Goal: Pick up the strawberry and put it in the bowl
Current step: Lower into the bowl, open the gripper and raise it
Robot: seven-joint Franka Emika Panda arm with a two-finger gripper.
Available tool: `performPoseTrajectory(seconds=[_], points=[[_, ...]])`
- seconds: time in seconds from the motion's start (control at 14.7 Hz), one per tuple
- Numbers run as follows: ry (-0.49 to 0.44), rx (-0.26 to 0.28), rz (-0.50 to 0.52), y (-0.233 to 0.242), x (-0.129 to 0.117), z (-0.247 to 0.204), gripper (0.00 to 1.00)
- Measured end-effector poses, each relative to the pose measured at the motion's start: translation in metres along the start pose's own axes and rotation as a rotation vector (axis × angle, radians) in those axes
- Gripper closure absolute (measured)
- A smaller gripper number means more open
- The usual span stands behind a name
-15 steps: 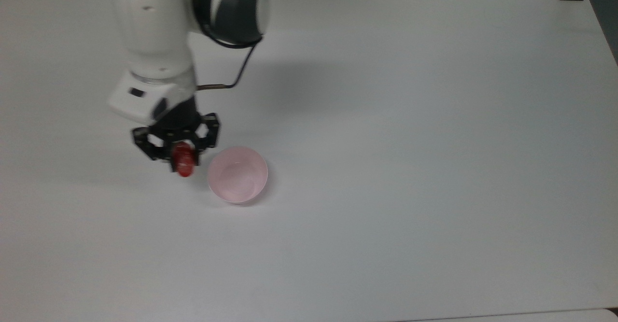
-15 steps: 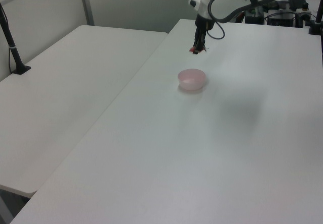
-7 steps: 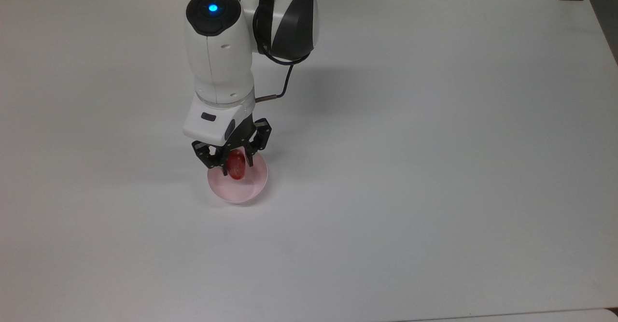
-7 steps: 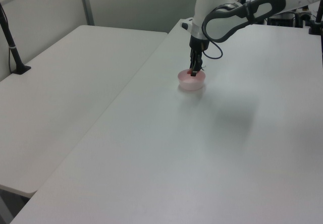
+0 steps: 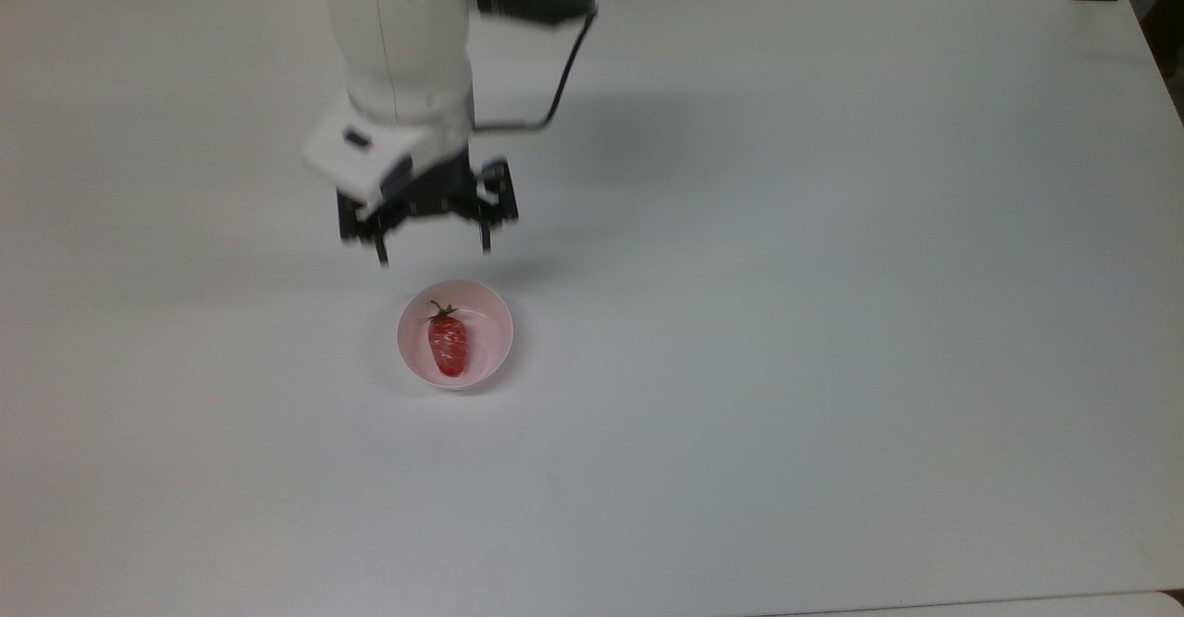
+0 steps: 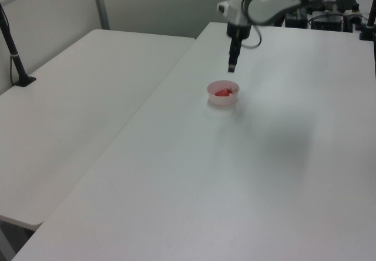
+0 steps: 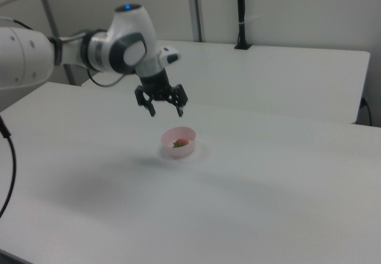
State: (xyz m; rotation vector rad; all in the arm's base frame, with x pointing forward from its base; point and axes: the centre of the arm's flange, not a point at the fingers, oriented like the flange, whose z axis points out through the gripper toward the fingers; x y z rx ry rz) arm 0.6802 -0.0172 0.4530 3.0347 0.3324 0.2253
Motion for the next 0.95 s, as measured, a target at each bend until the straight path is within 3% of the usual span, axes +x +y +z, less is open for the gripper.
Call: performPoseTrajectory(seconds=[0.2, 0.34, 0.61, 0.95], points=[[-0.068, 0.033, 0.114, -0.001, -0.035, -0.088, 0.0], [-0.108, 0.043, 0.148, -0.006, -0.053, -0.119, 0.0], [-0.204, 0.04, 0.172, -0.036, -0.071, -0.135, 0.0], [-0.212, 0.04, 0.178, -0.045, -0.072, -0.137, 0.0]])
